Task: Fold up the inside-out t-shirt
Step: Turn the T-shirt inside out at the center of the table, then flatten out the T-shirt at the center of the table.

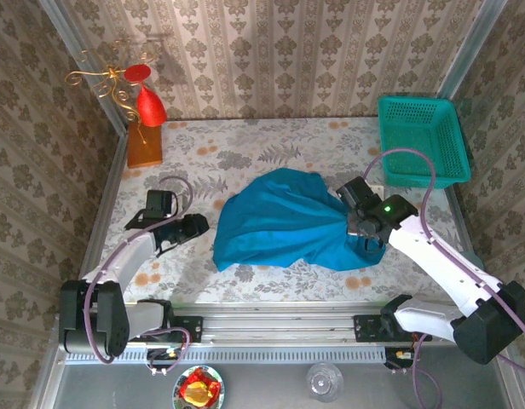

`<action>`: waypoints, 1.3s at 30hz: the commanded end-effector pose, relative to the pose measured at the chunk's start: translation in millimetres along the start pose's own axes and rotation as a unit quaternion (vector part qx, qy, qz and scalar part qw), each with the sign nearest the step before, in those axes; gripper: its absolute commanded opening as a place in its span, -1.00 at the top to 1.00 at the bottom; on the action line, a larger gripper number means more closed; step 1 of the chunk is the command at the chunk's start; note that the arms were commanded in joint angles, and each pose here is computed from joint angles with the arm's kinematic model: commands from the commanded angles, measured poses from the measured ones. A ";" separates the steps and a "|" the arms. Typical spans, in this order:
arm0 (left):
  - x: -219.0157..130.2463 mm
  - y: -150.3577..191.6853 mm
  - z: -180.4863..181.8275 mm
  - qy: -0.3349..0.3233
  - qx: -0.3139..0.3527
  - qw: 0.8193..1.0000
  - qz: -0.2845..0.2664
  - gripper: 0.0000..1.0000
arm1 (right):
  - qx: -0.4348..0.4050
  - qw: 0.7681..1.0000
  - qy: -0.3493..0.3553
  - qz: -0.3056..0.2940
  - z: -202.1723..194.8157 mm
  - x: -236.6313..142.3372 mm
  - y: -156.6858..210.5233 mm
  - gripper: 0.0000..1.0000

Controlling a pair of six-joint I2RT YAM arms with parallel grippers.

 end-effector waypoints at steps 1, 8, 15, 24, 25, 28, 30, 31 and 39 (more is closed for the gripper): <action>6.1 0.4 -11.3 0.023 0.022 0.998 0.048 0.07 | -0.005 1.000 0.001 0.006 0.6 4.3 1.3 1.00; 29.4 23.1 -9.9 -0.054 0.033 0.990 0.123 0.06 | -0.005 1.000 -0.001 0.007 1.4 4.3 0.0 1.00; 41.9 42.3 0.9 -0.047 0.006 0.987 0.155 -0.03 | -0.002 1.000 -0.003 0.007 0.9 3.3 0.7 1.00; 47.5 38.7 -19.7 0.097 -0.006 0.983 0.157 -0.02 | 0.000 1.000 -0.005 0.003 0.3 0.8 -0.6 1.00; 45.6 36.5 -22.7 0.107 -0.004 0.983 0.151 -0.01 | 0.000 1.000 -0.006 0.003 0.1 0.6 -0.3 1.00; 40.5 30.5 -28.4 0.115 0.006 0.984 0.136 0.02 | 0.002 1.000 -0.006 0.001 -0.6 -0.6 -0.2 1.00; 38.5 26.3 -30.0 0.119 0.008 0.985 0.128 0.05 | 0.002 1.000 -0.007 0.001 -0.8 -0.9 -0.1 1.00; 37.7 23.9 -30.4 0.121 0.009 0.985 0.123 0.07 | 0.002 1.000 -0.006 0.001 -0.9 -1.0 -0.1 1.00; 39.7 12.0 -23.3 0.114 0.008 0.988 0.100 0.14 | 0.002 1.000 -0.004 -0.001 -2.0 -2.8 -0.2 1.00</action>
Point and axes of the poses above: each hand's point on the last joint's axis, 136 mm out from that joint toward the fingers, its own x axis out along the fingers, its own z axis along the line the jaws close on, y = z × x, the point moved 10 cm from there along -x, back along the fingers, and after that the axes turned 9 degrees about -x, right-handed, at the moved point
